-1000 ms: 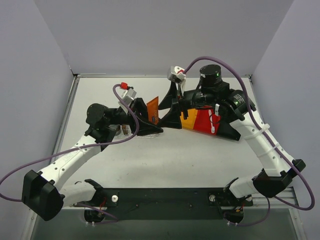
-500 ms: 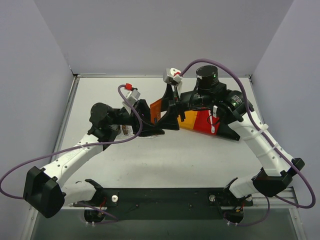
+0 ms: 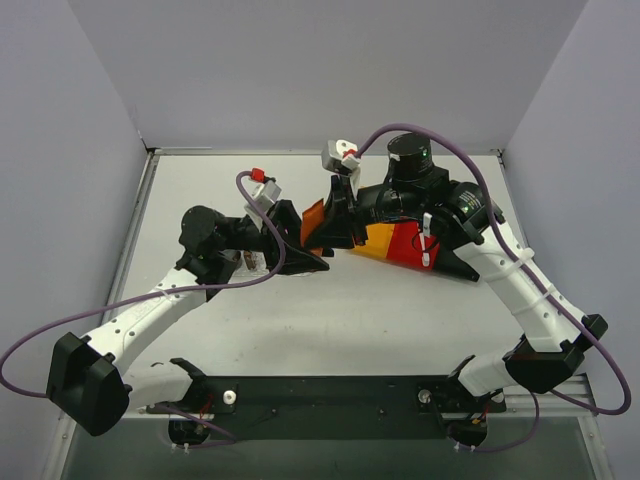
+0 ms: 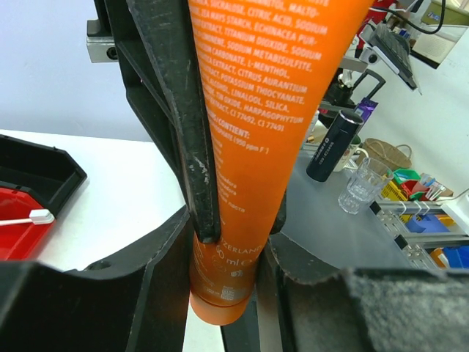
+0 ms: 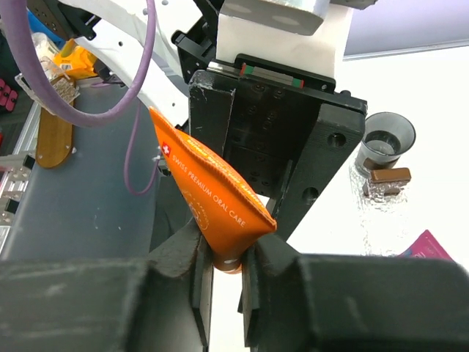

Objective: Prepare toiletry sets of a toothbrush and toothpaste on the tray

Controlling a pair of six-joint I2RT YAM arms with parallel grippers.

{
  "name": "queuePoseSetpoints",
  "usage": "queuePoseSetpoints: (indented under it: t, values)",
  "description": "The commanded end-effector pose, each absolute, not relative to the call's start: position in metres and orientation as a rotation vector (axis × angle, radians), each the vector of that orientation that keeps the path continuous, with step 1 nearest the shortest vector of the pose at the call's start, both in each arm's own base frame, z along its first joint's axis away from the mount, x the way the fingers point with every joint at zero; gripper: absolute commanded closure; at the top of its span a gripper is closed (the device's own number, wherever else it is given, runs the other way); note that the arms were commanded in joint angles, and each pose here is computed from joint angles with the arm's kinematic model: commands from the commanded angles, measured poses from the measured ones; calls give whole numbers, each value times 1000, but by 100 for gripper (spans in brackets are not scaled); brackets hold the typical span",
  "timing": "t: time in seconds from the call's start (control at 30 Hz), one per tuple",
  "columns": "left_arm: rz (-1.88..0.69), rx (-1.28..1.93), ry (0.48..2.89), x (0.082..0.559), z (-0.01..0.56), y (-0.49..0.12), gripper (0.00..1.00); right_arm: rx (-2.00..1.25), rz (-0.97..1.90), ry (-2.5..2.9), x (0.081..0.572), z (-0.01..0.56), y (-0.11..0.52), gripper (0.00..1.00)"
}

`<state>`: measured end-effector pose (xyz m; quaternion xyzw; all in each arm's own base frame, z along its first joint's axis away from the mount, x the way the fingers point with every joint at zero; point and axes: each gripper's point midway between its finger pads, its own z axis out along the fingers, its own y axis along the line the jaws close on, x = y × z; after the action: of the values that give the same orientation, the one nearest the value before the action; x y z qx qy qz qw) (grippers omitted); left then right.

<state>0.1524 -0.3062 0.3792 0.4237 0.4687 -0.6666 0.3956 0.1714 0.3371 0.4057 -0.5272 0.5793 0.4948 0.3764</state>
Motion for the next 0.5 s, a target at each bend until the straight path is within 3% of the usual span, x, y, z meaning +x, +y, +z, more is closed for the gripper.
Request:
queuePoseSetpoints:
  t: [0.0,0.07,0.23,0.37,0.47]
  values:
    - [-1618,1078,1108,152,394,-301,100,-1357,1219,1445,172,409,336,100]
    - [-1601,1074,1124,153,392,-300,98,-1354,1200,1452,171,408,333,100]
    - [-1550,1073,1147,159,387,-297,59,-1336,1143,1454,174,410,326,100]
    - [-1473,1072,1154,165,387,-292,39,-1313,1091,1468,179,411,321,100]
    - [-1381,1073,1193,175,386,-287,31,-1292,1029,1490,186,409,315,100]
